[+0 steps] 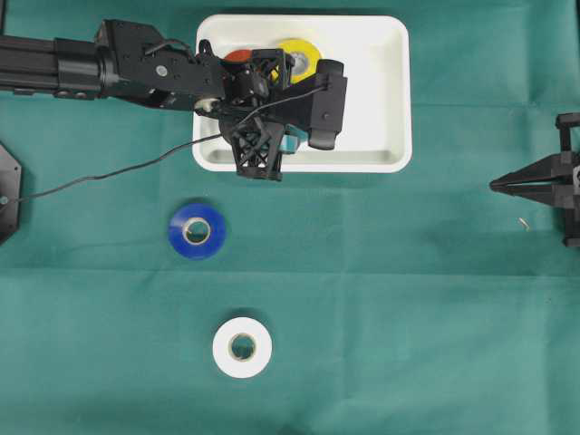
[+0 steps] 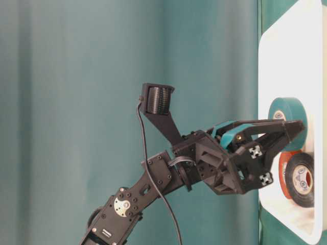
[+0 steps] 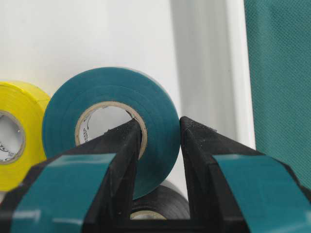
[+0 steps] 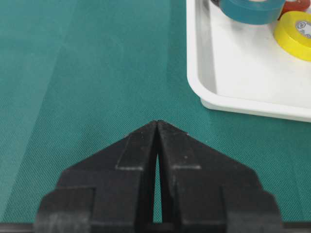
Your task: Put the tape into the white case with the left arm.
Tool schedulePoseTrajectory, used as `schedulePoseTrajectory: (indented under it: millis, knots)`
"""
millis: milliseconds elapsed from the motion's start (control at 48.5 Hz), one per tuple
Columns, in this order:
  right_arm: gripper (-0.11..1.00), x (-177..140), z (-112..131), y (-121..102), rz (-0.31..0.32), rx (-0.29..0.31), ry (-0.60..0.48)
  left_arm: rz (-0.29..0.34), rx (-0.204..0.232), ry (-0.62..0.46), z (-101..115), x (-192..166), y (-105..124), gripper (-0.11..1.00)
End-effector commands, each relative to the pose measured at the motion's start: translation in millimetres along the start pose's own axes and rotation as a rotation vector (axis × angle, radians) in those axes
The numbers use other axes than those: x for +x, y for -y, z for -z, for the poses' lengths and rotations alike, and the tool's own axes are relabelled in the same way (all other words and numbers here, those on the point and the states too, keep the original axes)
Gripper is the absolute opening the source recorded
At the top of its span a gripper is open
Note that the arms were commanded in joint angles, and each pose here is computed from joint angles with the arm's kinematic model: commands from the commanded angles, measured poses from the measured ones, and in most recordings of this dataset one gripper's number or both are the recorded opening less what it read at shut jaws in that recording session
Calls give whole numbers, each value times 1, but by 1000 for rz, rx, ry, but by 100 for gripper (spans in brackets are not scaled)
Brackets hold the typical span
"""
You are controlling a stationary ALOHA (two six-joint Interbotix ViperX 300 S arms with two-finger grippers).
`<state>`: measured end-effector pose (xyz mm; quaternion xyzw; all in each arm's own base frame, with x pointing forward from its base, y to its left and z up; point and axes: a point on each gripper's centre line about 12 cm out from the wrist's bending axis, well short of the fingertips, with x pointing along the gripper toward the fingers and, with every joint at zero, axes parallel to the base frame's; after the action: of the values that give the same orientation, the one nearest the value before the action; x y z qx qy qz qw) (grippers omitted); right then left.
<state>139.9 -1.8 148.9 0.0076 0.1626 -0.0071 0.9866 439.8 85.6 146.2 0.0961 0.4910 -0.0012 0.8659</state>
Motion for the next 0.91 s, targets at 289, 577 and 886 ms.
schedulePoseTrajectory:
  millis: [289,577,886]
  knots:
    - [-9,1,-6,0,1,-1,17,-17,-4,39,-11,-6,-6,23]
    - [-9,1,-6,0,1,0,17,-24,-7,57,-14,-9,-7,73]
    - [-9,1,-5,0,1,2,15,-25,-7,61,-13,-14,-7,98]
